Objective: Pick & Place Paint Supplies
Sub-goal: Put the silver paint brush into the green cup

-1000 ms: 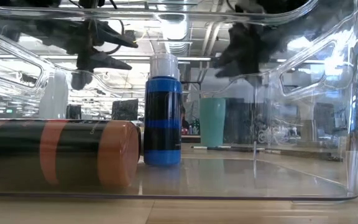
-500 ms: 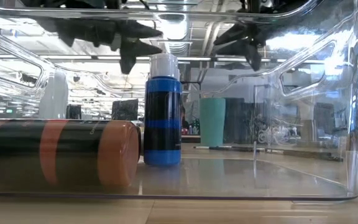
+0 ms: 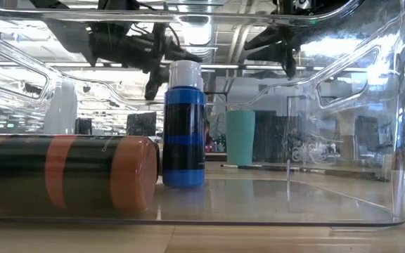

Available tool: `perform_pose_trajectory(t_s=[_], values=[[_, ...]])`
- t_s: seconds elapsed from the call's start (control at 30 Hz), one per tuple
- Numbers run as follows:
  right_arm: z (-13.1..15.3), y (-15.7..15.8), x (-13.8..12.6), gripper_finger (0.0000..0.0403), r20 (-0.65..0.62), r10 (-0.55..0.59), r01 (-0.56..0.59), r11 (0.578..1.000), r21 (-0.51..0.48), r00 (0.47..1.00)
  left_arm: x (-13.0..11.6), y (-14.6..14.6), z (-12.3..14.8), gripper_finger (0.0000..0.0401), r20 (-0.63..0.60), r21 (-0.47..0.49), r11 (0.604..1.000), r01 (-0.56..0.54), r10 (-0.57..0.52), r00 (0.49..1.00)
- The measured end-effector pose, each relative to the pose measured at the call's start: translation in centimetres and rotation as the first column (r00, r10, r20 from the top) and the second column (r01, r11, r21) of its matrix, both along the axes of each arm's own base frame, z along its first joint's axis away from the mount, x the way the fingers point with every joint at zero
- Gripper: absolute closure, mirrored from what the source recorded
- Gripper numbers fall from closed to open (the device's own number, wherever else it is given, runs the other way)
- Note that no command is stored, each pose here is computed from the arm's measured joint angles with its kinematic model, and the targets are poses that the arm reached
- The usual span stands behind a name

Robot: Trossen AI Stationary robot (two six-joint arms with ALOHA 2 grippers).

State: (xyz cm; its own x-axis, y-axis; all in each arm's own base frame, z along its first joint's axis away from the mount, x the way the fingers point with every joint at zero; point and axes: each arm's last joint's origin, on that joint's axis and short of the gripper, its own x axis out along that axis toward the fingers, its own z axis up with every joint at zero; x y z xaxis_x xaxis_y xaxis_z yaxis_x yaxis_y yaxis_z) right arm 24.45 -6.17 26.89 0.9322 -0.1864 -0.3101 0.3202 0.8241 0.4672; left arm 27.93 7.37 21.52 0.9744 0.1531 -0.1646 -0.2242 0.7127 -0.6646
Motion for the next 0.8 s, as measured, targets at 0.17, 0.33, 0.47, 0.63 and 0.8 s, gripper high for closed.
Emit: perform_pose_trajectory(t_s=[0.17, 0.33, 0.47, 0.63, 0.8], values=[[-0.9, -0.5, 0.0, 0.0294, -0.074, -0.007, 0.005, 1.0, -0.02, 0.997, 0.1, -0.3, 0.1, 0.0302, 0.012, 0.006, 1.0, 0.018, -0.018, 1.0], [-1.6, -0.8, -0.5, 0.0294, -0.162, -0.015, 0.012, 1.0, -0.015, 0.987, 0.3, -0.8, 0.7, 0.0302, 0.079, 0.013, 0.985, 0.175, -0.175, 0.981], [-1.7, -1.0, -0.7, 0.0294, -0.178, -0.021, 0.019, 1.0, -0.01, 0.984, 0.2, -2.0, 3.8, 0.0302, 0.271, 0.118, 0.951, 0.286, -0.308, 0.912], [-1.7, -0.9, -0.6, 0.0294, -0.176, -0.015, 0.014, 1.0, -0.009, 0.984, -0.4, -2.5, 7.6, 0.0302, 0.386, 0.182, 0.942, 0.282, -0.332, 0.861], [-1.7, -0.9, -0.6, 0.0294, -0.175, -0.017, 0.015, 1.0, -0.01, 0.984, -2.2, -3.3, 12.0, 0.0337, 0.51, 0.304, 0.873, 0.382, -0.488, 0.709]])
